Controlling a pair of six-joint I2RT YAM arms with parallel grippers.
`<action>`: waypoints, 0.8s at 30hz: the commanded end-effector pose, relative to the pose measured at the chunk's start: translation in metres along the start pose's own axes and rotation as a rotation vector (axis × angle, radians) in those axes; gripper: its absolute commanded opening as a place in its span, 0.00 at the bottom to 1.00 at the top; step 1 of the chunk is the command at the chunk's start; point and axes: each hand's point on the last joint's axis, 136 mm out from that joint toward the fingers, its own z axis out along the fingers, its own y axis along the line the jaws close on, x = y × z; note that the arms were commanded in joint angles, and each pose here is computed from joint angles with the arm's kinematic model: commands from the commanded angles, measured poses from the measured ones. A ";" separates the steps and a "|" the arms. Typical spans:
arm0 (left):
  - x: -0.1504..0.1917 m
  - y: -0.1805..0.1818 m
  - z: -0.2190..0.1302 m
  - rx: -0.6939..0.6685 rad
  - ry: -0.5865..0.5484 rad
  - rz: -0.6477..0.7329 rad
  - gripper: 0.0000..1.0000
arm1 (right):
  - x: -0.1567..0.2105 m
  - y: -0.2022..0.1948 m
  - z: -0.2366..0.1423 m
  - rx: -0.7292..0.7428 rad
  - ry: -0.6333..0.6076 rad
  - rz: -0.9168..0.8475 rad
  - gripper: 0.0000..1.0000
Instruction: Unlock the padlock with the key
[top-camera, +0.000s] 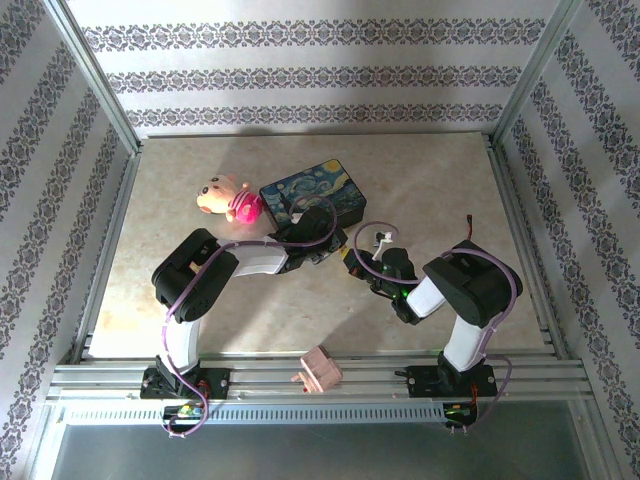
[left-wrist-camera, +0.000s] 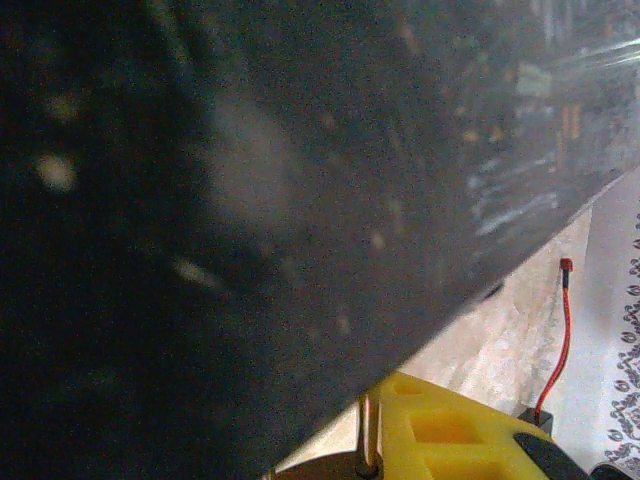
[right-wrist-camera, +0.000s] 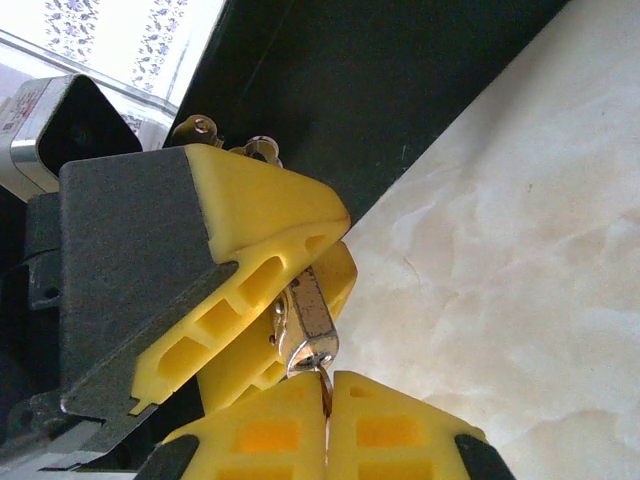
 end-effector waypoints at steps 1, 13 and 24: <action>0.061 -0.009 0.002 0.047 0.225 0.007 0.24 | -0.041 0.064 0.003 -0.211 -0.115 -0.041 0.00; 0.063 -0.014 0.000 0.064 0.229 0.012 0.24 | -0.039 0.054 0.006 -0.187 -0.095 -0.030 0.12; 0.054 -0.007 0.001 0.061 0.203 -0.025 0.24 | -0.028 0.022 -0.015 -0.092 -0.098 -0.014 0.25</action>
